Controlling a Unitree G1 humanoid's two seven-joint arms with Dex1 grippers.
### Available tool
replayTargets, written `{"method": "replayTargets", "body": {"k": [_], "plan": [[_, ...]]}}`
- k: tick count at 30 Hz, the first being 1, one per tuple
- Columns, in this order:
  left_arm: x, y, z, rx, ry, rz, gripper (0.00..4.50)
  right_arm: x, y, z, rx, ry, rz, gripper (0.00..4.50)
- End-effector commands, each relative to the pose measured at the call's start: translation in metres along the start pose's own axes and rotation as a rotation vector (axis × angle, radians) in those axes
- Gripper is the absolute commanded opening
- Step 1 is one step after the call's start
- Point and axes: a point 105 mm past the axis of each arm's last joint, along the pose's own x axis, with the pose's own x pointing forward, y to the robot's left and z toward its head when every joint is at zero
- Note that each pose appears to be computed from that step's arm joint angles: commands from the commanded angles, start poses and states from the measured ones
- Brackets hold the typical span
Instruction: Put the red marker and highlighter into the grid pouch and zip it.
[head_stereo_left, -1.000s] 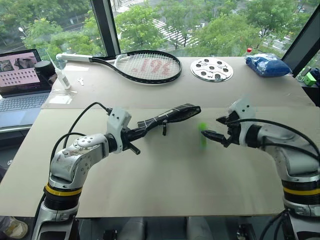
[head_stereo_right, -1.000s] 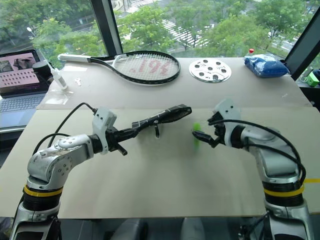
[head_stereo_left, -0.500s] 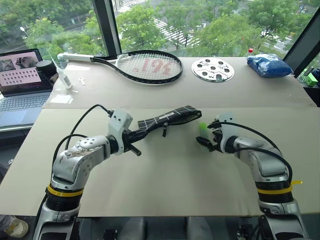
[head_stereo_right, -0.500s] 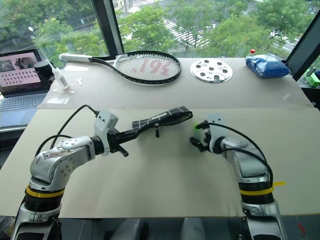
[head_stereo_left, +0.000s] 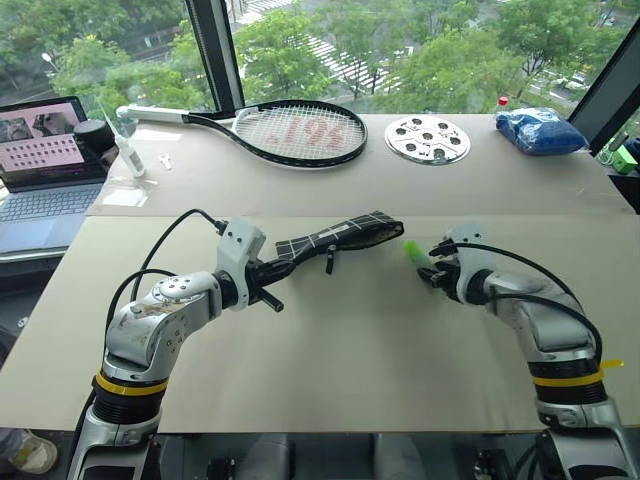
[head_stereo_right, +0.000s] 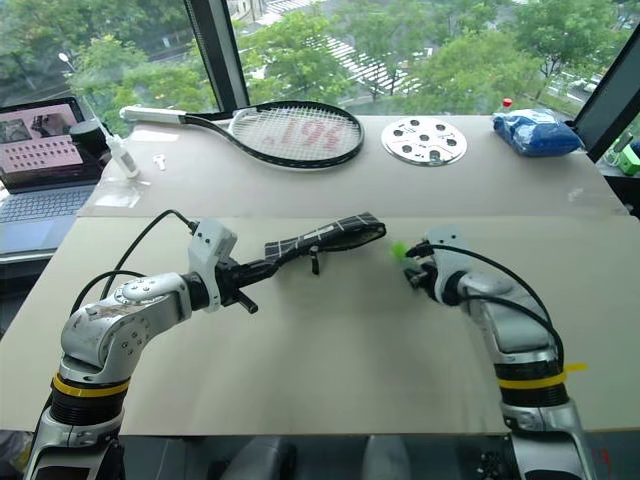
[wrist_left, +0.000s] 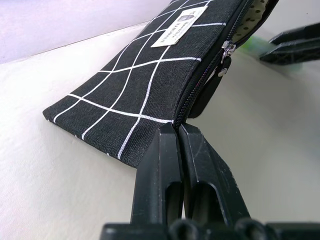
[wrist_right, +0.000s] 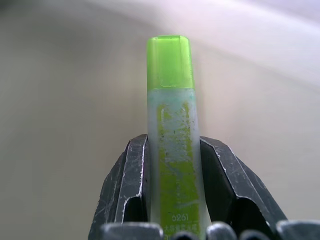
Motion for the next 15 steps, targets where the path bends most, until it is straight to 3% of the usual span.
{"method": "replayTargets", "body": {"k": [1,5,8,15], "plan": [[0.001,-0.001,0.013,0.035,-0.043,-0.012,0.00,-0.023,-0.005,0.049,-0.223,-0.172,0.034,1.04],[0.003,-0.003,0.014,0.038,-0.042,-0.024,0.00,-0.048,-0.002,0.077,-0.433,-0.263,0.128,1.04],[0.004,-0.003,0.014,0.038,-0.043,-0.029,0.00,-0.077,0.023,0.092,-0.615,-0.293,0.312,1.04],[0.006,-0.006,0.015,0.038,-0.050,-0.036,0.00,-0.085,0.053,0.085,-0.861,-0.203,0.464,1.04]]}}
